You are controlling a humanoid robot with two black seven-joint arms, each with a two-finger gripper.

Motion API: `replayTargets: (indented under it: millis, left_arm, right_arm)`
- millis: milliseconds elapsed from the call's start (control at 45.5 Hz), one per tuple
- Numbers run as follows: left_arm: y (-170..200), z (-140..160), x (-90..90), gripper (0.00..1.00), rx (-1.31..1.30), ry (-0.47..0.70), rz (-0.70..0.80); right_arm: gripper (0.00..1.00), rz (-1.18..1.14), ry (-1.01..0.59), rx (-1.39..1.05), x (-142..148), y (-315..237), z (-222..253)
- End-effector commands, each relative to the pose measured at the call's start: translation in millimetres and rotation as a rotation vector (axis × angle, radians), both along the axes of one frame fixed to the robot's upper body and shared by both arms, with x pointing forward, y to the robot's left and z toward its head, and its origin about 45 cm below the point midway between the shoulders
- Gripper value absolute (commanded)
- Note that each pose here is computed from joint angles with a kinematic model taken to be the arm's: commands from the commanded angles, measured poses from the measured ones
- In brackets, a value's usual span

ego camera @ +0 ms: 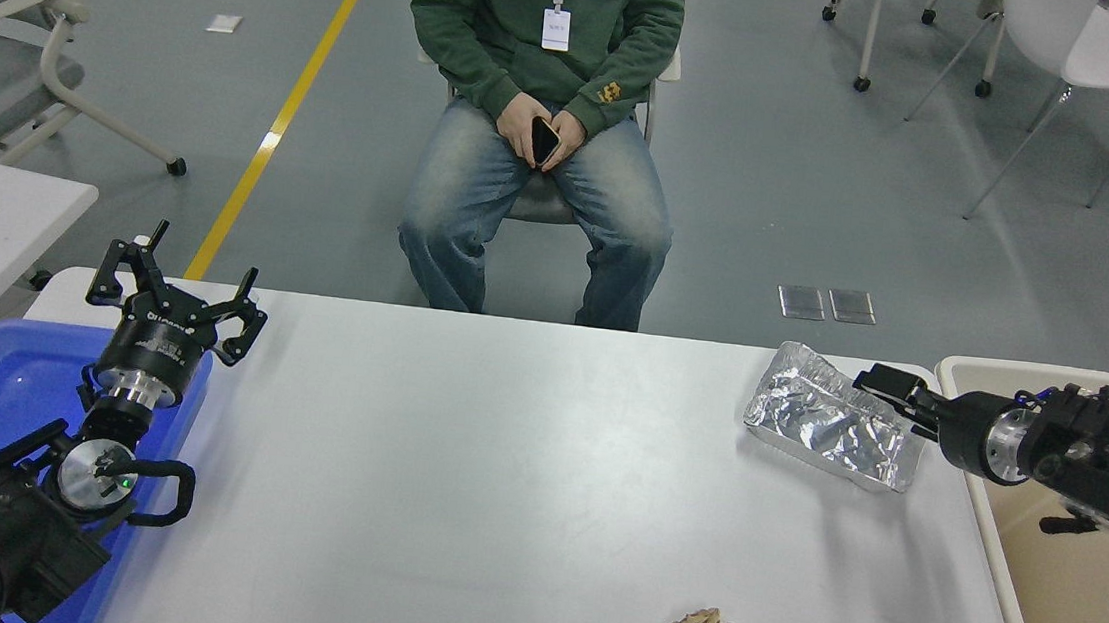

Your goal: Clean the table surface

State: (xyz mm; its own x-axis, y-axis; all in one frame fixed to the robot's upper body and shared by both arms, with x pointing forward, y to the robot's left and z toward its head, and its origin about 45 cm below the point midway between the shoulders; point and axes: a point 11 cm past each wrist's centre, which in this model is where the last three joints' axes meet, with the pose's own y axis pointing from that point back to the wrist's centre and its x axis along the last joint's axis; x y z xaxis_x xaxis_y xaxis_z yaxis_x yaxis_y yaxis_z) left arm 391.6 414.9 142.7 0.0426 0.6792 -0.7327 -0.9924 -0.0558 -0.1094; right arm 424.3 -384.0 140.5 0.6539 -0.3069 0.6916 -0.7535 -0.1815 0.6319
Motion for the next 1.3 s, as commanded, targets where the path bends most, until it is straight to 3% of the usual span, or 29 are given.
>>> replayTargets:
  millis: [0, 505, 989, 1099, 1275]
  left_arm:
    - [-0.7, -0.3, 0.1, 1.00, -0.001, 0.000, -0.001]
    - [0.0, 0.0, 0.0, 1.00, 0.000, 0.000, 0.000]
    - [0.0, 0.0, 0.0, 1.00, 0.000, 0.000, 0.000]
    - [0.0, 0.0, 0.0, 1.00, 0.000, 0.000, 0.000]
    - [0.0, 0.0, 0.0, 1.00, 0.000, 0.000, 0.000]
  right_arm:
    - [1.00, 0.082, 0.005, -0.191, 10.2, 2.2, -14.2]
    - [1.00, 0.103, 0.046, -0.373, -8.8, -36.1, -34.0]
    - [1.00, 0.105, 0.091, -0.361, -23.2, -24.2, -59.2]
    - [0.98, 0.111, 0.085, -0.343, -21.4, -14.8, -61.6]
    - [0.84, 0.129, 0.086, -0.325, -20.1, 0.4, -66.6]
